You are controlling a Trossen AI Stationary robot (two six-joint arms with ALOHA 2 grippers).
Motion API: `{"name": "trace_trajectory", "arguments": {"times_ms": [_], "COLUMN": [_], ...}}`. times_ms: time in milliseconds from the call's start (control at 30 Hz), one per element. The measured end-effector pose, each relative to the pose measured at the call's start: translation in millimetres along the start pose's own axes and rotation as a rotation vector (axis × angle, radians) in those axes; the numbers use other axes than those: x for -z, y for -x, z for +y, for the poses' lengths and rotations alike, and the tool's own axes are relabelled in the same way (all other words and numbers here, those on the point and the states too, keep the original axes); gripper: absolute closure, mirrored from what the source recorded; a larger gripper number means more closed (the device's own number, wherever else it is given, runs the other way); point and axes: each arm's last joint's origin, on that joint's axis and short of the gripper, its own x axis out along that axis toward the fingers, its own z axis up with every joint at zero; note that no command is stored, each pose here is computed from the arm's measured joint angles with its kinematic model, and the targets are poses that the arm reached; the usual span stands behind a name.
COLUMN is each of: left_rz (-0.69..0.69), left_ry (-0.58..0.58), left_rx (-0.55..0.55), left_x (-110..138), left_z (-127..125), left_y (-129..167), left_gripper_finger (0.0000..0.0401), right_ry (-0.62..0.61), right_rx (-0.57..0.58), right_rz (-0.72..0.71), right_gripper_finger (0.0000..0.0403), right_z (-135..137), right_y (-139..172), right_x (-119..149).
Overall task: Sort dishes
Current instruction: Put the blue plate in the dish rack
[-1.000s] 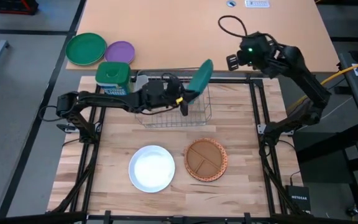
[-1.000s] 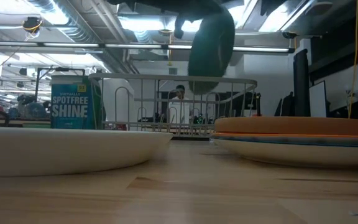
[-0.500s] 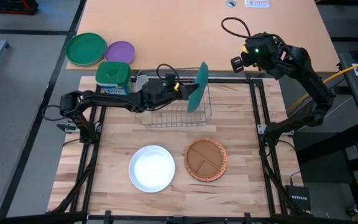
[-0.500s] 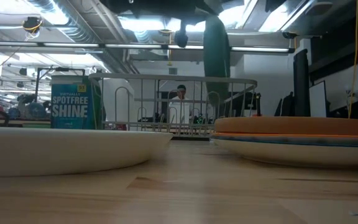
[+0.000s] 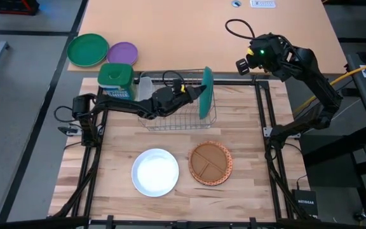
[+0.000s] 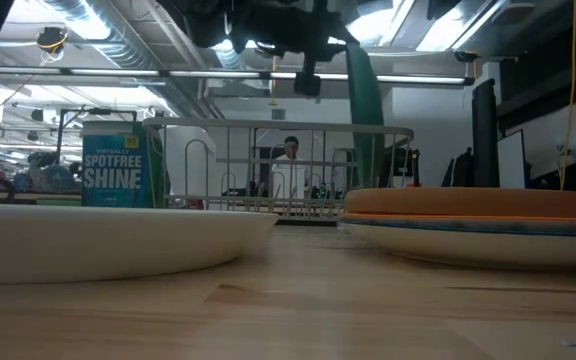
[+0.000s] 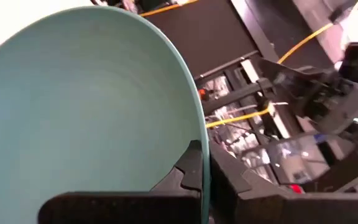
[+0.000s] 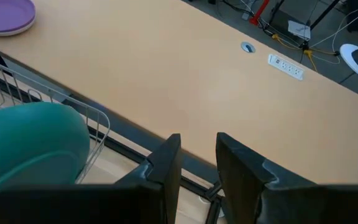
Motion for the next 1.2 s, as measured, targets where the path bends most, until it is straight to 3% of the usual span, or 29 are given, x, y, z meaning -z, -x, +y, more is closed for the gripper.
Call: {"name": "trace_trajectory", "arguments": {"times_ms": [167,500,667,1200], "left_rz": [-0.031,0.003,0.015,-0.024], "left_ry": [-0.010,-0.080,-0.133,-0.325], "left_rx": [-0.004,-0.165,-0.196,-0.243], "left_x": [-1.3,4.9,3.8,-11.8], "left_z": [-1.2,15.3,19.4,28.1], "left_y": [0.3,0.9,0.4,-4.9], "left_gripper_finger": [0.0401,0.0401,0.0400,0.0337], "right_ry": [0.016,0.016,0.016,0.015], "right_rx": [0.000,-0.030,-0.059,-0.113], "right_rz": [0.000,0.007,0.013,0.024], "right_gripper_finger": [0.0299,0.0299,0.0299,0.0299], "right_z": [0.1,1.1,2.0,3.6], "right_y": [-0.1,-0.2,-0.3,-0.2], "right_x": [0.0,0.1,0.3,0.5]}}
